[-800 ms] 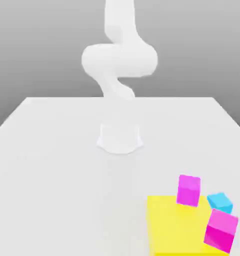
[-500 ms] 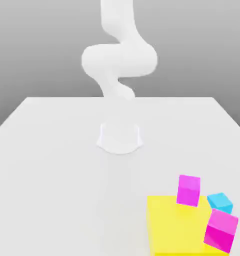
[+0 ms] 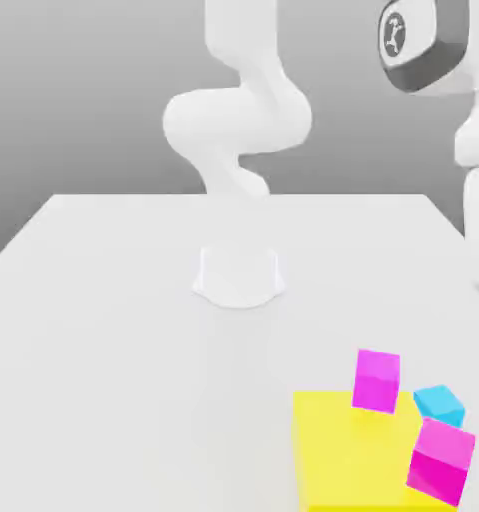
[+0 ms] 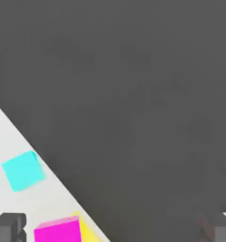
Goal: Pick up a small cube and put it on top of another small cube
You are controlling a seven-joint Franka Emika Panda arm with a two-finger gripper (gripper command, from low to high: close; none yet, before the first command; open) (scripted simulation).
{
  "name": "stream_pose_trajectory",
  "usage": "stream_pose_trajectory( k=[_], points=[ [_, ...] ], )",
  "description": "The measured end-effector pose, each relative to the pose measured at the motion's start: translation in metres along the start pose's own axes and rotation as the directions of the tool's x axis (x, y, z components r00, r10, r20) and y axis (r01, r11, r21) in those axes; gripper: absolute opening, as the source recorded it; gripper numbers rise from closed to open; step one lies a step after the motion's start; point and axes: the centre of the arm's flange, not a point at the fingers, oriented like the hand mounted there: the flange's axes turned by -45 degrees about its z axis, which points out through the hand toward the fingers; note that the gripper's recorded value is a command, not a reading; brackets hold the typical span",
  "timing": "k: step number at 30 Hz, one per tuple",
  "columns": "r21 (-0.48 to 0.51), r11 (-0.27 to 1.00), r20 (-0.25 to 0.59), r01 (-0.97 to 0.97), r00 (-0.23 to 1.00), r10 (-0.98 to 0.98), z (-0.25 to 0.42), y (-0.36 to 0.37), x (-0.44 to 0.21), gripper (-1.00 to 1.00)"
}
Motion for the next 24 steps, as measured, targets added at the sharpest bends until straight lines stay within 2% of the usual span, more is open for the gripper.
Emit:
stream_pose_trajectory(
  k=[9, 13, 14, 20, 24],
  points=[
    [0.148, 0.941, 0.125, 0.304, 0.938, -0.323, 0.159, -0.08, 0.021, 0.0],
    [0.169, 0.926, 0.136, 0.338, 0.922, -0.362, 0.225, -0.097, 0.013, 0.0],
    [0.17, 0.925, 0.137, 0.339, 0.922, -0.363, 0.236, -0.099, 0.01, -1.0],
    [0.171, 0.925, 0.137, 0.34, 0.921, -0.364, 0.242, -0.1, 0.009, -1.0],
    [0.172, 0.925, 0.137, 0.34, 0.921, -0.364, 0.198, -0.095, 0.018, -1.0]
  ],
)
